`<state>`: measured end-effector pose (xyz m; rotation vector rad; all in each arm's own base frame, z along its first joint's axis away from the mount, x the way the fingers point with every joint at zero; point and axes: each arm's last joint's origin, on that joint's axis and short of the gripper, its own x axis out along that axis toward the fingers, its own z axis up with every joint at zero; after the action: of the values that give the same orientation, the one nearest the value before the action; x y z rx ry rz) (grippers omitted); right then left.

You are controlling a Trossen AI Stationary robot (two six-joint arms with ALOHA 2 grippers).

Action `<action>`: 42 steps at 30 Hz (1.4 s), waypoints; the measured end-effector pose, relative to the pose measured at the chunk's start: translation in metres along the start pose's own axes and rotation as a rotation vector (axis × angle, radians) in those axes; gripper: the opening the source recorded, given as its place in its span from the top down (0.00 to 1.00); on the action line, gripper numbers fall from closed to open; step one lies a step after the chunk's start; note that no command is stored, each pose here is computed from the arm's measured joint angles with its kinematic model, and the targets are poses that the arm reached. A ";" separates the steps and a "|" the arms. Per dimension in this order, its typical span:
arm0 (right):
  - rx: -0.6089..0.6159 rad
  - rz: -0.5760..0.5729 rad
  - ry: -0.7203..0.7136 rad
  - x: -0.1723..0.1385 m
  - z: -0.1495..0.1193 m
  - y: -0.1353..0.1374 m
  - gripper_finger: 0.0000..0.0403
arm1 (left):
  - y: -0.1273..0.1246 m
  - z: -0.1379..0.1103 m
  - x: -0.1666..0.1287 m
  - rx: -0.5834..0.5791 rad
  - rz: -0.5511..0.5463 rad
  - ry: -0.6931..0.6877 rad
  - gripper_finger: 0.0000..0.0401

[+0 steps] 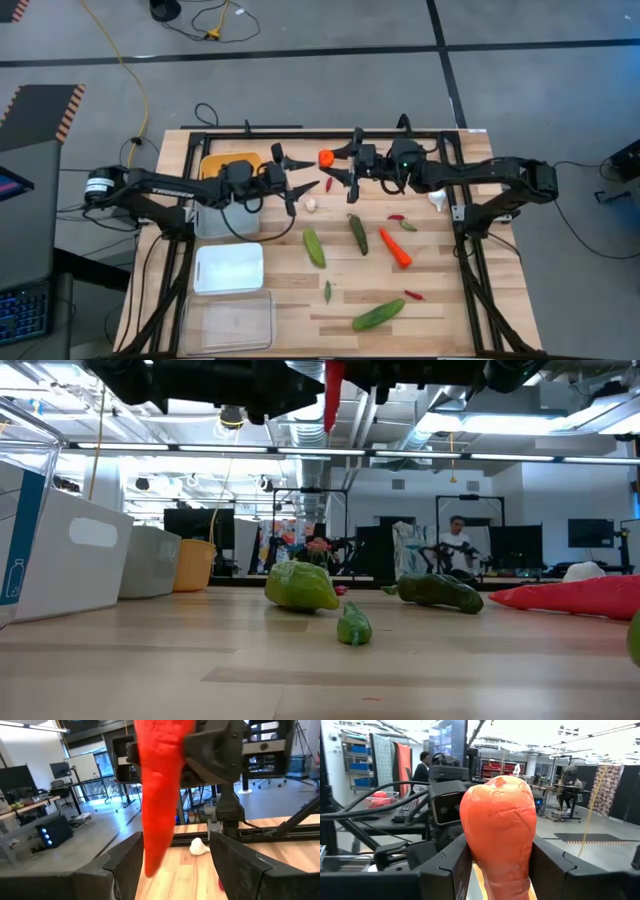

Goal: Sort produce into baskets
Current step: Put the top carrot into the orange bin

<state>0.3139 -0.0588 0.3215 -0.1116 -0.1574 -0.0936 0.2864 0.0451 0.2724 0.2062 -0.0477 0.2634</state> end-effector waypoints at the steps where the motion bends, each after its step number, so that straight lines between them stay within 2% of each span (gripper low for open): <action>1: 0.001 0.004 0.000 0.000 0.000 0.001 0.52 | 0.000 0.001 0.002 0.000 0.001 -0.004 0.46; 6: 0.004 0.027 -0.013 0.001 0.002 0.009 0.52 | 0.000 0.003 0.007 0.000 -0.002 -0.005 0.46; 11: 0.005 0.053 -0.052 0.001 0.006 0.018 0.52 | -0.004 0.004 0.014 0.018 -0.070 -0.025 0.46; 17: 0.008 0.072 -0.061 0.001 0.008 0.024 0.52 | -0.005 0.008 0.017 0.018 -0.070 -0.036 0.48; 21: 0.008 0.070 -0.060 0.001 0.007 0.024 0.52 | -0.004 0.007 0.017 0.017 -0.053 -0.027 0.57; 28: 0.008 0.066 -0.059 0.001 0.007 0.023 0.52 | -0.005 0.006 0.017 0.019 -0.057 -0.013 0.81; 31: 0.009 0.066 -0.058 0.001 0.007 0.023 0.51 | -0.004 0.005 0.017 0.019 -0.056 -0.010 0.86; 37: 0.010 0.067 -0.045 0.001 0.006 0.024 0.43 | -0.004 0.005 0.017 0.019 -0.052 -0.006 0.82; 42: 0.013 0.058 0.036 -0.003 0.004 0.022 0.36 | -0.004 0.002 0.014 0.025 -0.031 0.050 0.80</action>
<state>0.3127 -0.0368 0.3225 -0.1015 -0.1189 -0.0367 0.3012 0.0450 0.2749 0.2251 0.0085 0.2382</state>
